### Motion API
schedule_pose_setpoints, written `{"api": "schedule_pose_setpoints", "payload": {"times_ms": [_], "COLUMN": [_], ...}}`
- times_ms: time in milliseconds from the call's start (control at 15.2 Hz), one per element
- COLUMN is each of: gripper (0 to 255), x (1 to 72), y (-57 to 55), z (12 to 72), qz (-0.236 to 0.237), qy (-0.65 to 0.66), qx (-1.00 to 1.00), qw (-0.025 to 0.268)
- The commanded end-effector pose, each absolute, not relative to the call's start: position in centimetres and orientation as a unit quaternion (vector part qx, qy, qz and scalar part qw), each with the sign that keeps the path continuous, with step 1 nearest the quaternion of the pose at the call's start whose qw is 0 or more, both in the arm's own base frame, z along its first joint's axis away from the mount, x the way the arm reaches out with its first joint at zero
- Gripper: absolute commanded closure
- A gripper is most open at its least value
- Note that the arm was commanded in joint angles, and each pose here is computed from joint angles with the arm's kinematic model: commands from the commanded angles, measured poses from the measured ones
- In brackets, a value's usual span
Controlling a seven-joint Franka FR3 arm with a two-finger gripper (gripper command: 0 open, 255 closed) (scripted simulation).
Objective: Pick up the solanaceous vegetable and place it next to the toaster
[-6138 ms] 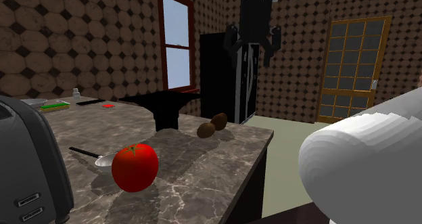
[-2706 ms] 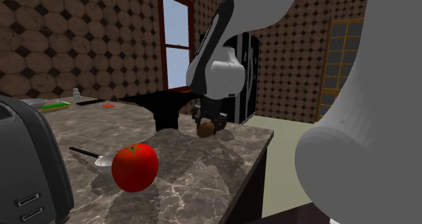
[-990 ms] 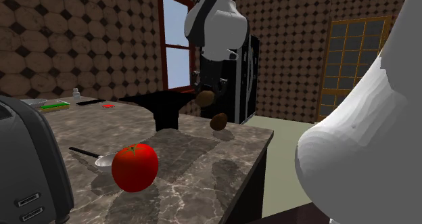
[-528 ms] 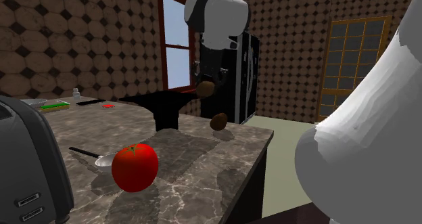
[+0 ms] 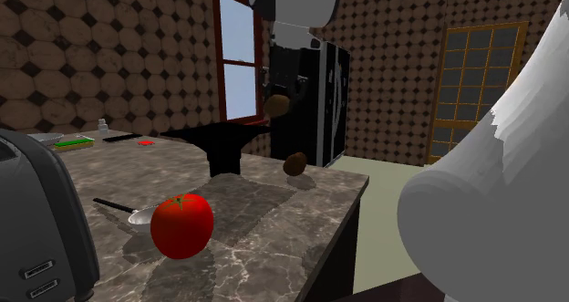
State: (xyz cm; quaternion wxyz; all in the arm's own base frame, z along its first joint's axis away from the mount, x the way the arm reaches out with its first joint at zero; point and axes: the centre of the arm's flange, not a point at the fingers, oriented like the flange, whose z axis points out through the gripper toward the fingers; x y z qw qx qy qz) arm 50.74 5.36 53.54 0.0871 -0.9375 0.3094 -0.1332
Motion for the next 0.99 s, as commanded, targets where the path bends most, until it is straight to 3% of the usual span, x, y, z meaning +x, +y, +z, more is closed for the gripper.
{"api": "schedule_pose_setpoints", "payload": {"times_ms": [0,924], "gripper": [255,255], "x": [50.7,50.7], "y": [5.4,5.4], "z": [54.7,61.8], "qz": [-0.133,-0.133], "qy": [0.309,0.309], "qx": [-0.938,-0.938], "qw": [0.087,0.087]}}
